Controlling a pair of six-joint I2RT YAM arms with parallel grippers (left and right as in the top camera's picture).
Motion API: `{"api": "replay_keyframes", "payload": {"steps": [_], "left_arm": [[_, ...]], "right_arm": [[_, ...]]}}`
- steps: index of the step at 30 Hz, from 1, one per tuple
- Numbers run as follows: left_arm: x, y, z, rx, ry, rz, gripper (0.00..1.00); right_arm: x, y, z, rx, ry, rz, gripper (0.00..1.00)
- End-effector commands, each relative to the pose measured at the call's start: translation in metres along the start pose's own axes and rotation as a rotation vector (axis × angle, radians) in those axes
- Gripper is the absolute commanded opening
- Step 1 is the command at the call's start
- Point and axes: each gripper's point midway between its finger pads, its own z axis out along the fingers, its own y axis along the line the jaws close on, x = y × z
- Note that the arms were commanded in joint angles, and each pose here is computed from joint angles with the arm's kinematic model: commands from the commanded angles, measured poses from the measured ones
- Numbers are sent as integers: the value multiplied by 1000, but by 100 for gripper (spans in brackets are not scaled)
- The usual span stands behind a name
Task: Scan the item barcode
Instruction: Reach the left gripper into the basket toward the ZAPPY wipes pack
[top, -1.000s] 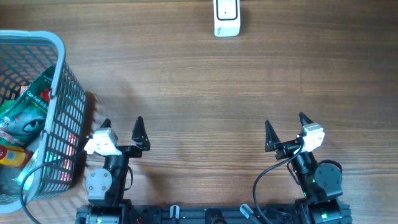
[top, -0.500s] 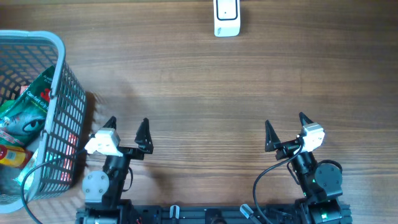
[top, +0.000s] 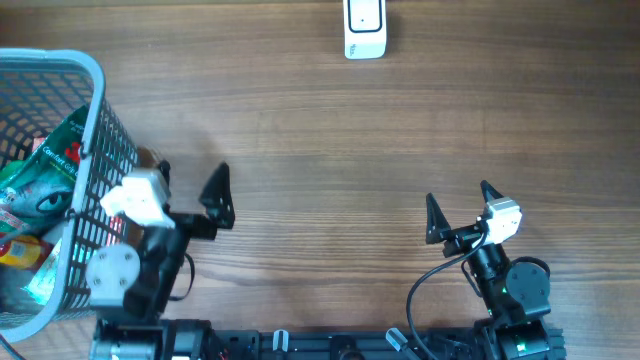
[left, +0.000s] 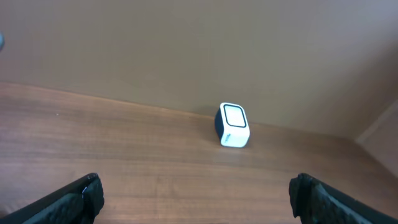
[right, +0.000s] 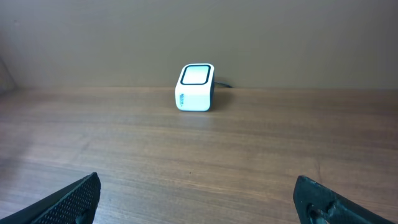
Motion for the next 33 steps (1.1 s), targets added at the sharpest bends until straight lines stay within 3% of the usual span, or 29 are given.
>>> {"api": "replay_keyframes", "payload": {"steps": [1, 5, 10, 14, 16, 19, 22, 25, 27, 29, 33], "left_arm": [[-38, -8, 18, -19, 60, -19, 100], [-71, -8, 24, -113, 197, -44, 100], [-24, 4, 12, -178, 419, -83, 100], [-26, 3, 13, -176, 411, -83, 100], [-31, 4, 15, -179, 390, -85, 100], [-68, 45, 5, -466, 197, -212, 100], [-120, 75, -18, -667, 23, -235, 100], [-145, 110, -41, -838, -50, -288, 100], [-134, 155, -61, -1011, -45, -410, 100], [-113, 184, -68, -1087, 33, -500, 100], [-48, 240, -75, -1239, 293, -682, 100]], "right_arm": [[0, 3, 0, -18, 1, 16, 100], [0, 3, 0, -18, 1, 16, 100], [0, 3, 0, -18, 1, 16, 100], [0, 3, 0, -18, 1, 16, 100], [0, 3, 0, -18, 1, 16, 100], [0, 3, 0, -18, 1, 16, 100], [0, 3, 0, -18, 1, 16, 100], [0, 3, 0, -18, 1, 16, 100], [0, 3, 0, -18, 1, 17, 100], [0, 3, 0, -18, 1, 17, 100], [0, 3, 0, -18, 1, 16, 100]]}}
